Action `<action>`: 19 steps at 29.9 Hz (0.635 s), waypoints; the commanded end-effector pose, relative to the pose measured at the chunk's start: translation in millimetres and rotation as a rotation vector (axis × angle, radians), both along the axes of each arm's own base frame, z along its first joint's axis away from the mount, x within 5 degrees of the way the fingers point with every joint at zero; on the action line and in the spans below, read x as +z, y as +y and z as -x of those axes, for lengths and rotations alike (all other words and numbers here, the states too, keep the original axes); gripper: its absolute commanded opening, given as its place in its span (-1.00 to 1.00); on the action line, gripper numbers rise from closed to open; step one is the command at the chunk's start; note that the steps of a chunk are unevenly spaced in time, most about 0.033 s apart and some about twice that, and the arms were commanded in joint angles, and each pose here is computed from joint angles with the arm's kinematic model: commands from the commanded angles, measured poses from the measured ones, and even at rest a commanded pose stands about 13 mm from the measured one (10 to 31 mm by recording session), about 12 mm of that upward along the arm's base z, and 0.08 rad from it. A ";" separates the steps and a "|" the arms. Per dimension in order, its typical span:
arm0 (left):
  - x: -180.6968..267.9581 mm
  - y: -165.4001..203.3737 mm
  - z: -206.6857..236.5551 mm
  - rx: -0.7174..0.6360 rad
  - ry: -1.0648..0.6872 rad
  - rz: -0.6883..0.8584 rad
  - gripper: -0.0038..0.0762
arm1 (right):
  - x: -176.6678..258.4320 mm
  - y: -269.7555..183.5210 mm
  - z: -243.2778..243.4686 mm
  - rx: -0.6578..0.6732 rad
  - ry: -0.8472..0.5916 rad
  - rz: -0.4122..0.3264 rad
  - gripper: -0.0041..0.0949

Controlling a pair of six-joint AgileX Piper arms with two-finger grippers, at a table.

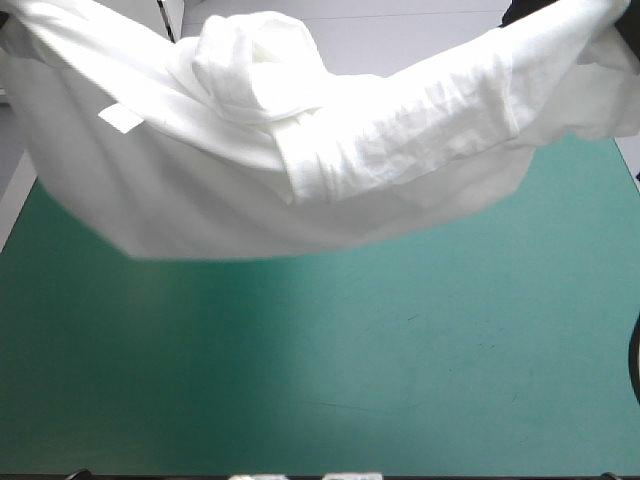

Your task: Fold the cloth

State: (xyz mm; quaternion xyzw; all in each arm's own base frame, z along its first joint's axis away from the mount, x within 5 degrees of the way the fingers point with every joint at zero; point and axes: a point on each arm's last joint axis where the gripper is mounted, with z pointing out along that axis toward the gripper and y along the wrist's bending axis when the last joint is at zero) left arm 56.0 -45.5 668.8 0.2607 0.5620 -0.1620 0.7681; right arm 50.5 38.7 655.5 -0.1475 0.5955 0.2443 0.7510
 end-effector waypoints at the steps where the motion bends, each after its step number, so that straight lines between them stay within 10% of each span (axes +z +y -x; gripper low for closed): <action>1: 2.3 1.5 11.4 -0.048 -0.012 0.013 -0.93 | 9.8 -2.8 11.9 0.016 -0.086 -0.040 -0.94; 19: -45.4 -19.4 -1.5 -0.198 0.398 -0.070 -0.93 | -35.5 15.1 0.9 0.170 0.315 0.109 -0.94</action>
